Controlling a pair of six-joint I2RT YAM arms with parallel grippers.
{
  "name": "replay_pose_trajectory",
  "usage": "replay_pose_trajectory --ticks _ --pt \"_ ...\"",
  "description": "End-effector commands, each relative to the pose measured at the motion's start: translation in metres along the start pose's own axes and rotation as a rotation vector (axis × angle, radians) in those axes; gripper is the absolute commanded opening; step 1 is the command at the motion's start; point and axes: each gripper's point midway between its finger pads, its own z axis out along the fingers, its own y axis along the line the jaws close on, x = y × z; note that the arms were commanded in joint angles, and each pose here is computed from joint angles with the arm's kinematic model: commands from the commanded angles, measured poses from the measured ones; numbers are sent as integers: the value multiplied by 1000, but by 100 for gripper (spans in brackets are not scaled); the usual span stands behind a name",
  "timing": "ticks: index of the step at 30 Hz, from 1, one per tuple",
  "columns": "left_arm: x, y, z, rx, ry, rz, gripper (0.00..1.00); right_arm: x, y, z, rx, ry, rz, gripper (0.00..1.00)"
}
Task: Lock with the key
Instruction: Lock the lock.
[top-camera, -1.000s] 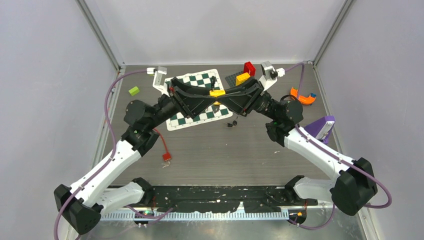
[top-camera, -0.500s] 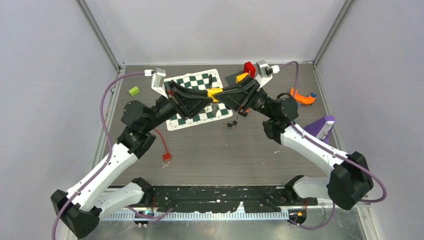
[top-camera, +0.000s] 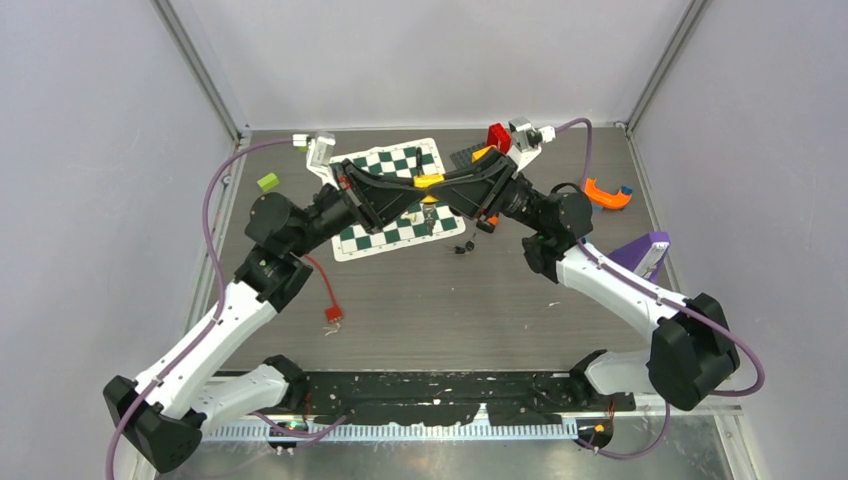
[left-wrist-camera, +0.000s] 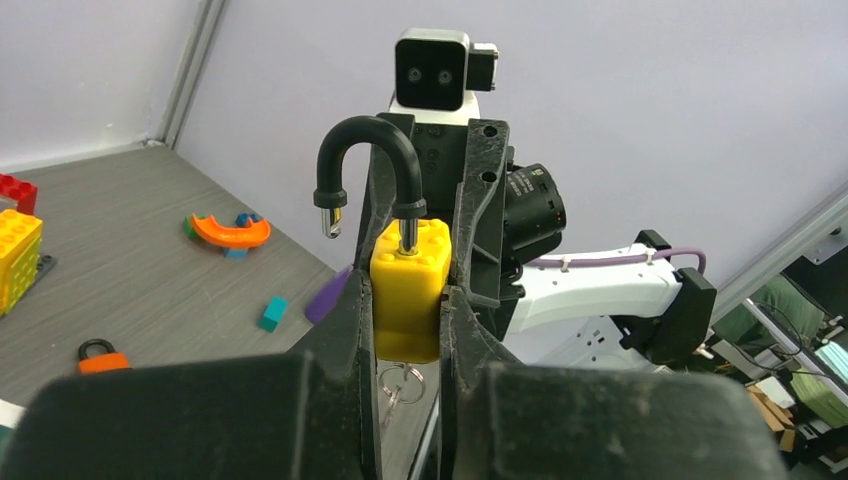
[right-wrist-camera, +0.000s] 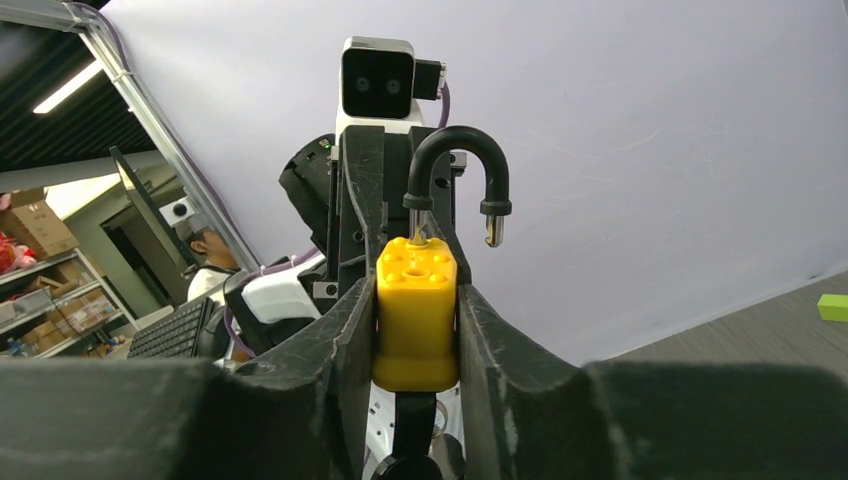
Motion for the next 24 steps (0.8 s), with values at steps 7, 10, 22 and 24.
replay_pose_trajectory --ticks 7,10,22,24 --pt "-2 9 -10 -20 65 -43 0 -17 11 10 24 8 38 60" --pt "-2 20 -10 -36 69 -112 0 -15 5 14 85 54 86 58" --pt "-9 32 -19 -25 53 -199 0 13 -29 -1 275 186 181 63" --pt "-10 30 -21 -29 59 -193 0 14 -29 -2 271 188 182 56"
